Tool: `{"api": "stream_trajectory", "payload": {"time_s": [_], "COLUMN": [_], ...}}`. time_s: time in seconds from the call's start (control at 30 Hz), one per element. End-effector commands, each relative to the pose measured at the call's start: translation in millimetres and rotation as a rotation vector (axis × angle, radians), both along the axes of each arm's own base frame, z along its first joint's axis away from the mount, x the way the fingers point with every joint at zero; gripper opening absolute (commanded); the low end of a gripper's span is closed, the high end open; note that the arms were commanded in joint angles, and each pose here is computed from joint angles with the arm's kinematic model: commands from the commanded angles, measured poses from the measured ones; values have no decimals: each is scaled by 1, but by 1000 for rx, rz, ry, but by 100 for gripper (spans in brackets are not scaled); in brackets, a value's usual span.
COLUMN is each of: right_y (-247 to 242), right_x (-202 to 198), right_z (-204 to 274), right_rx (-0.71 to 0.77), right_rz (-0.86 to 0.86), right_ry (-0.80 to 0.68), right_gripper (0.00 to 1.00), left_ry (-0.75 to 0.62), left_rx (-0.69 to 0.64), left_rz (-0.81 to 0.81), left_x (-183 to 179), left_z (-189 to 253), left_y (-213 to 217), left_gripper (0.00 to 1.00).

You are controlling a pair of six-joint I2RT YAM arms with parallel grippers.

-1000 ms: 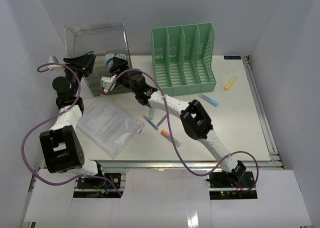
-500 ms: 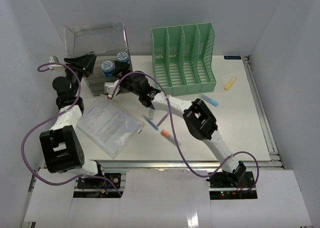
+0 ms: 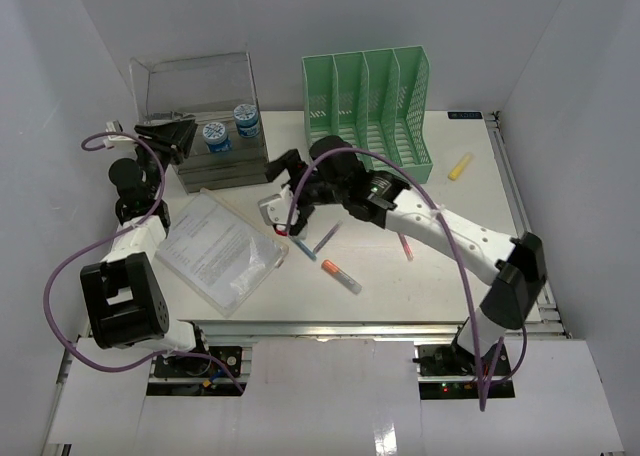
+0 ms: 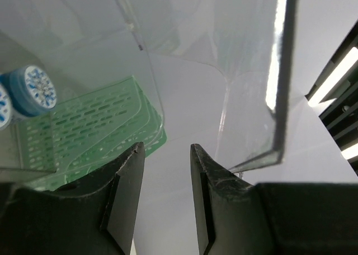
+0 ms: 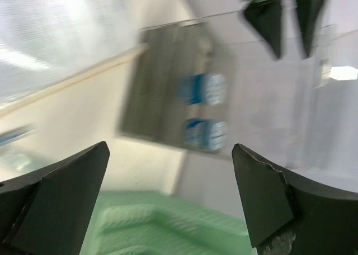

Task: Organize the desk

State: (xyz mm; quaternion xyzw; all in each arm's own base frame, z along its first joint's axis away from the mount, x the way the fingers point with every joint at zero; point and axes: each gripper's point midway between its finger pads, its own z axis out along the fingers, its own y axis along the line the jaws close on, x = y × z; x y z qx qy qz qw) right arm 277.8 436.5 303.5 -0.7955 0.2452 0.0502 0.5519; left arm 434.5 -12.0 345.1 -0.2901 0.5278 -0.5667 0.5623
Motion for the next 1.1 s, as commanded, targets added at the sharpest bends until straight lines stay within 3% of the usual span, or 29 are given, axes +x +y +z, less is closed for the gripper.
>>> {"api": "stream_trajectory", "payload": {"time_s": [0.0, 0.17, 0.33, 0.53, 0.67, 0.7, 0.77, 1.07], "right_y": [-74, -119, -171, -203, -208, -206, -207, -224], "right_x": [-51, -64, -44, -34, -47, -54, -63, -68], "right_z": [-72, -60, -53, -52, -55, -54, -52, -64], "right_rx": [-232, -134, -27, 61, 125, 136, 158, 247], "right_rz": [-76, -179, -317, -442, -430, -401, -372, -385], "right_ry": [319, 494, 589, 723, 889, 931, 982, 985], "right_gripper": [98, 98, 96, 97, 97, 97, 98, 99], "left_ry": [156, 556, 690, 605, 497, 476, 448, 371], "left_rx": [21, -62, -39, -4, 17, 20, 26, 21], "left_rz": [20, 66, 112, -36, -122, -127, -125, -64], "left_x": [-13, -26, -38, -33, -27, -23, -17, 22], "left_z": [-37, -134, -178, -186, -184, -186, -190, -192], "left_y": [0, 4, 9, -10, -21, -22, -21, -8], "left_gripper": [50, 50, 49, 54, 57, 63, 67, 62]}}
